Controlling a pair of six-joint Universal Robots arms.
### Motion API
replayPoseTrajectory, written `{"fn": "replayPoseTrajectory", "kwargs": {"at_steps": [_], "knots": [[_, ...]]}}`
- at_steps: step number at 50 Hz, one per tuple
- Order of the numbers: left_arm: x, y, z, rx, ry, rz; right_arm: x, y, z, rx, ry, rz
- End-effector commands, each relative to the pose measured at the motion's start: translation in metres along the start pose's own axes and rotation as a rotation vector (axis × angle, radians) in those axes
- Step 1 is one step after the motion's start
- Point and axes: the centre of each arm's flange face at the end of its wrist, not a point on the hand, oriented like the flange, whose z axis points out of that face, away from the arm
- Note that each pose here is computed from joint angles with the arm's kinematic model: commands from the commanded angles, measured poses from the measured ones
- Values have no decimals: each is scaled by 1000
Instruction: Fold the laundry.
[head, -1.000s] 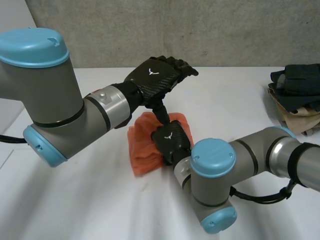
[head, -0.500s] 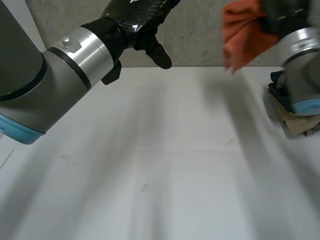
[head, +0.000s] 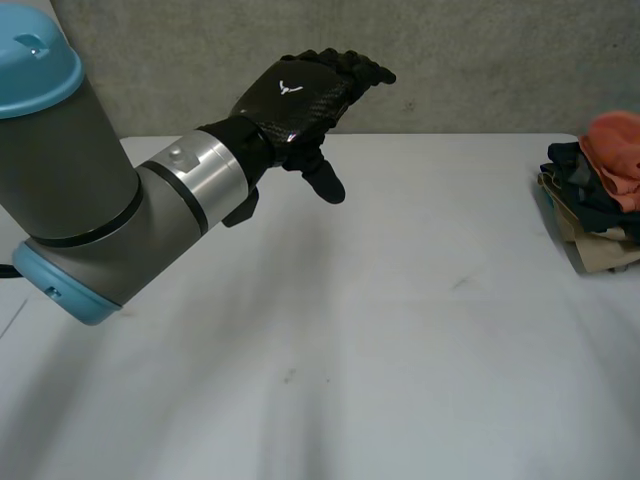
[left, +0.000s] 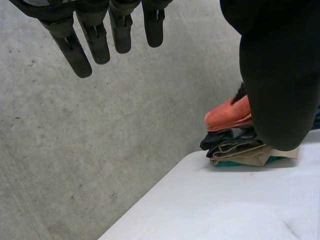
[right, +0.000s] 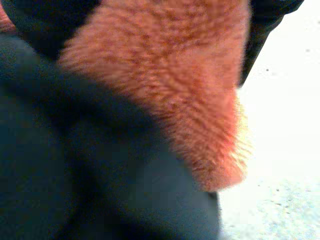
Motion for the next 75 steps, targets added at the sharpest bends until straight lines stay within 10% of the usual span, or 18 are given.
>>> {"fn": "replayPoseTrajectory", "kwargs": {"at_steps": [1, 13, 20, 26, 36, 46, 66, 75], "knots": [[0, -5, 1, 15, 1, 5, 21, -68, -3, 51, 88, 19], [21, -9, -3, 17, 46, -5, 49, -112, -43, -163, 414, 106], [25, -19, -12, 31, 54, -4, 84, -122, -71, -367, 637, -173], [22, -44, -15, 104, 42, 23, 98, -180, -61, -125, 790, -329], [-11, -85, -23, 215, -167, 26, -36, -276, -61, 357, 369, -164], [-94, -43, -56, 61, -559, 22, -168, -266, -96, 238, -14, 46], [-247, 151, -130, -605, -976, 248, -231, -196, -135, -35, -149, 72], [-283, 191, -138, -635, -1033, 249, -230, -186, -138, -69, -144, 70]]}}
